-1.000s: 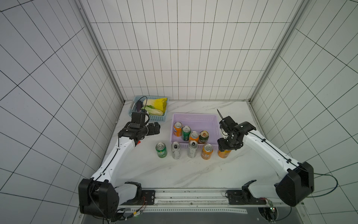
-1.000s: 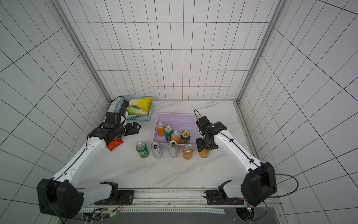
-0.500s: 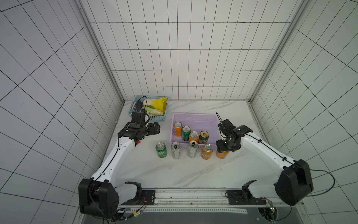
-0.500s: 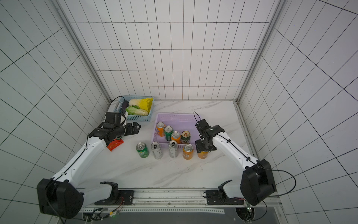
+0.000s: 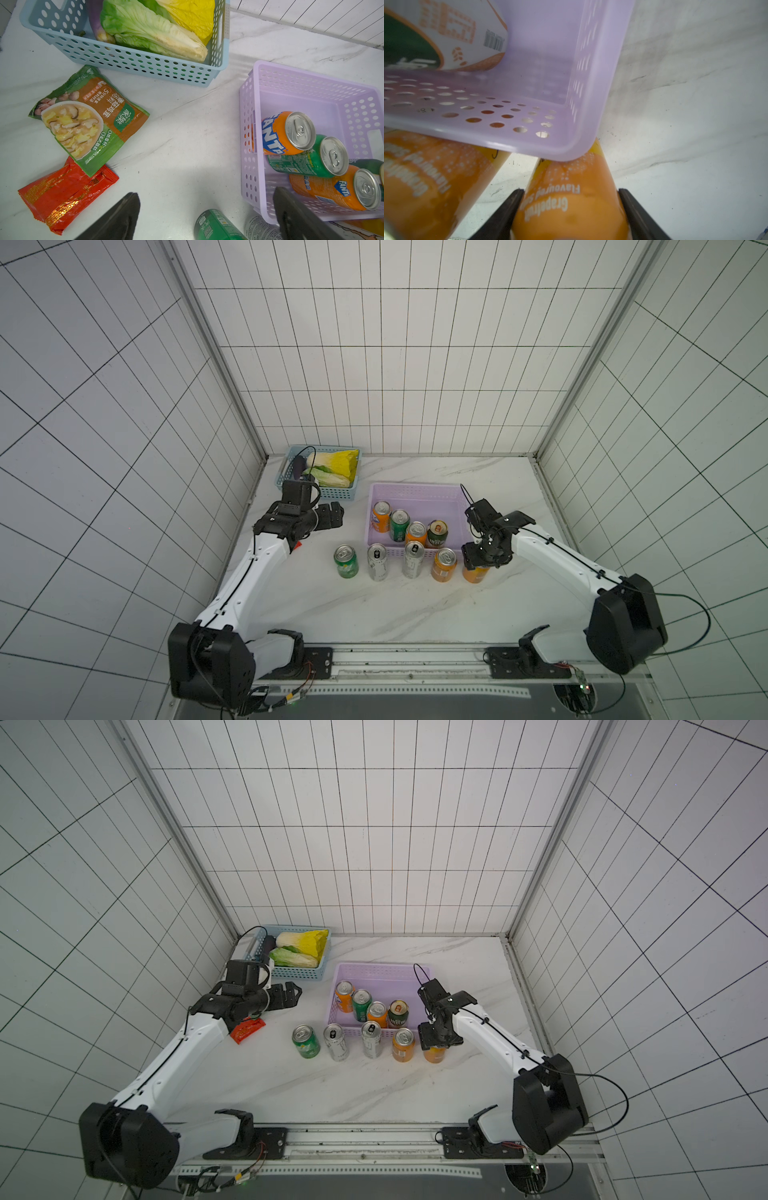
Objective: Take out the drinks from the basket
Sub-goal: Place the drink at the center of the board.
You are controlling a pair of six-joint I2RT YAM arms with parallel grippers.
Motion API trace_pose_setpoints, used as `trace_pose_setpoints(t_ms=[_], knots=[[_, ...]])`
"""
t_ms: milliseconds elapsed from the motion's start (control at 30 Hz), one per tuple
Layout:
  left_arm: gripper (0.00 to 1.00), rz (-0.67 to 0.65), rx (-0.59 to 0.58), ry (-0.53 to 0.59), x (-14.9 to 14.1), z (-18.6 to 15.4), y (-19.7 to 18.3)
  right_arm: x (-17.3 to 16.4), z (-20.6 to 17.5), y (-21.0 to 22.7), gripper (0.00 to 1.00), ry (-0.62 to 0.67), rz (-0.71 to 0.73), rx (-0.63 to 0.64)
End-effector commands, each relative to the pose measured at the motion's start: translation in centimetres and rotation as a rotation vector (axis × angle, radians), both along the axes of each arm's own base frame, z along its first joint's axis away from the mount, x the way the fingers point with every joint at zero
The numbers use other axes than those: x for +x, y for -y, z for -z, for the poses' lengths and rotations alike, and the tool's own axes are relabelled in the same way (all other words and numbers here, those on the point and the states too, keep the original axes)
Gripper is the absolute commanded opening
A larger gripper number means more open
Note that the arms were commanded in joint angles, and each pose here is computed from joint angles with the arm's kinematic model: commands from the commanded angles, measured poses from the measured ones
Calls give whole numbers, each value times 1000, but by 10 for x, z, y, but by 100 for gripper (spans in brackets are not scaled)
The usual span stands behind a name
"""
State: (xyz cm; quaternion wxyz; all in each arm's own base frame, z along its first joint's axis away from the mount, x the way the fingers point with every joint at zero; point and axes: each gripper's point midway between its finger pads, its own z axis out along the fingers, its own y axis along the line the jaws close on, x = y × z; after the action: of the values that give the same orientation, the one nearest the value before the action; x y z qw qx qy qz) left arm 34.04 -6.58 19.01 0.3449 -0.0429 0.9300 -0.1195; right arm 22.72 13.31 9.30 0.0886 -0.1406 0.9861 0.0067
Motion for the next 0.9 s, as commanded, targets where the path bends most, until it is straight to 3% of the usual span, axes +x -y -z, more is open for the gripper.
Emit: trace_pose_setpoints(t_ms=[0,433,867], knots=[[98,-4,-3,39,3,-15,-1,0,5,3,68,12,5,-15],[98,-3,-4,35,3,-14,-1,-3,11,4,70,0,6,-13],[98,-3,-4,29,4,-12,-1,-1,-9,3,86,49,-3,18]])
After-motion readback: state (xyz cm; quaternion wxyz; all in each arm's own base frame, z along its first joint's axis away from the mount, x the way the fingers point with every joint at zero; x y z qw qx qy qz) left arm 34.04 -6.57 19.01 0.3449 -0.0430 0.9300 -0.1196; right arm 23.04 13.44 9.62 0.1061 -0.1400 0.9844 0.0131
